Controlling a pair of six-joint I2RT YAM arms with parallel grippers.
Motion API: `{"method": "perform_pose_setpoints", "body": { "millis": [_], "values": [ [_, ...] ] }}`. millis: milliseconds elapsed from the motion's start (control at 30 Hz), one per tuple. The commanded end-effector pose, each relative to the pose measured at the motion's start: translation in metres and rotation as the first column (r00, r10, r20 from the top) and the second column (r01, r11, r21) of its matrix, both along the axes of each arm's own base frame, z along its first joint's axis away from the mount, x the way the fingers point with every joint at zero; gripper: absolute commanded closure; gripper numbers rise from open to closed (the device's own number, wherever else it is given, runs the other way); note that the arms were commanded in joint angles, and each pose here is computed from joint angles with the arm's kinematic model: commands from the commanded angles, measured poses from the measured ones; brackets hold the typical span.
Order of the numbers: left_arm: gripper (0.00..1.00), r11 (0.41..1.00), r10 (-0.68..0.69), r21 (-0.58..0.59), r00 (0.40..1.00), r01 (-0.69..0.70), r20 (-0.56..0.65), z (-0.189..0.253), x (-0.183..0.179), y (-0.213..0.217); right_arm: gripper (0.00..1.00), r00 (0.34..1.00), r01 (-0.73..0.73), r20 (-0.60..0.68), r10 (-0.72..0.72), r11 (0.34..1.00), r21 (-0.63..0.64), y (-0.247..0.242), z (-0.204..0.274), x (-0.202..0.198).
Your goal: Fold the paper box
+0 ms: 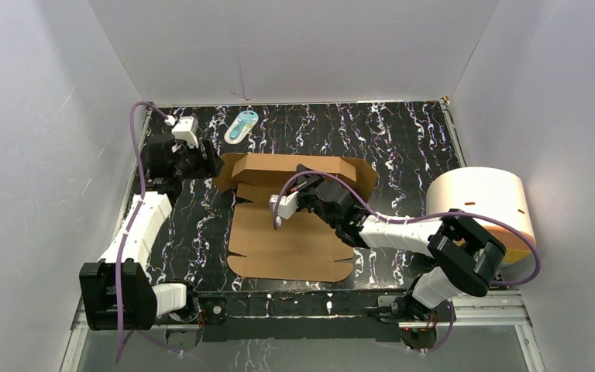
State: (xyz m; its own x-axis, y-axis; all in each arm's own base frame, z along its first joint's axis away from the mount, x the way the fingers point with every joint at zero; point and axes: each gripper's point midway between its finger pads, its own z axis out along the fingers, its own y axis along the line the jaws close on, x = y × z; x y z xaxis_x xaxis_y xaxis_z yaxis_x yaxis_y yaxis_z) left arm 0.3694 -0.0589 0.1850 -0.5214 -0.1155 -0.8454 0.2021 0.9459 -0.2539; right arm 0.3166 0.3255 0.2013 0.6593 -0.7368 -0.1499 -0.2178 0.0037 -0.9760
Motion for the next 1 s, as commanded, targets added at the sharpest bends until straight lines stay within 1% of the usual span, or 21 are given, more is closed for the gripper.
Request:
{"method": "perform_pose_setpoints", "body": {
  "millis": [0,67,167,233,333,433,533,633,700,767,833,867,967],
  "values": [
    [0.37,0.987,-0.142,0.081,0.989,0.138,0.046,0.013,-0.004,-0.008,0.96,0.999,-0.046,-0.025,0.046,0.999,0.025,0.009,0.003,-0.007],
    [0.40,0.985,-0.148,0.100,0.988,0.143,0.036,0.011,0.001,-0.006,0.96,0.999,-0.046,-0.023,0.046,0.999,0.024,0.010,0.003,-0.006],
    [0.50,0.981,-0.155,0.122,0.988,0.153,0.009,0.007,0.008,-0.004,0.96,0.999,-0.045,-0.021,0.045,0.999,0.024,0.011,0.004,-0.005],
    [0.58,0.978,-0.172,0.126,0.985,0.168,0.019,0.008,0.012,-0.005,0.96,0.999,-0.044,-0.019,0.045,0.999,0.027,0.011,0.005,-0.005],
    [0.65,0.974,-0.195,0.128,0.980,0.189,0.040,0.012,0.014,-0.008,0.96,0.999,-0.045,-0.018,0.046,0.999,0.030,0.012,0.006,-0.005],
    [0.74,0.966,-0.240,0.106,0.970,0.234,0.047,0.015,0.009,-0.016,0.96,0.999,-0.042,-0.016,0.042,0.999,0.032,0.013,0.006,-0.003],
    [0.83,0.966,-0.243,0.100,0.969,0.237,0.053,0.020,0.001,-0.018,0.96,0.999,-0.038,-0.002,0.038,0.999,0.038,0.015,0.010,-0.001],
    [0.97,0.971,-0.231,0.082,0.970,0.225,0.076,0.033,-0.006,-0.019,0.97,0.999,-0.036,0.013,0.035,0.998,0.044,0.017,0.013,0.001],
    [1.00,0.973,-0.226,0.061,0.969,0.221,0.096,0.042,-0.012,-0.021,0.97,0.999,-0.030,0.023,0.029,0.999,0.042,0.019,0.014,0.004],
    [1.00,0.975,-0.220,0.037,0.970,0.217,0.101,0.046,-0.017,-0.024,0.97,0.999,-0.022,0.030,0.021,0.999,0.035,0.020,0.013,0.007],
    [0.99,0.976,-0.219,0.027,0.971,0.217,0.094,0.046,-0.021,-0.024,0.97,0.999,-0.014,0.042,0.013,0.999,0.038,0.021,0.014,0.009],
    [0.99,0.978,-0.206,-0.003,0.975,0.206,0.079,0.045,-0.025,-0.026,0.98,0.999,-0.012,0.047,0.010,0.999,0.037,0.021,0.014,0.009],
    [0.98,0.982,-0.180,-0.043,0.982,0.183,0.055,0.042,-0.031,-0.027,0.98,0.998,-0.001,0.063,-0.002,0.999,0.046,0.019,0.019,0.011]
  ]
}}
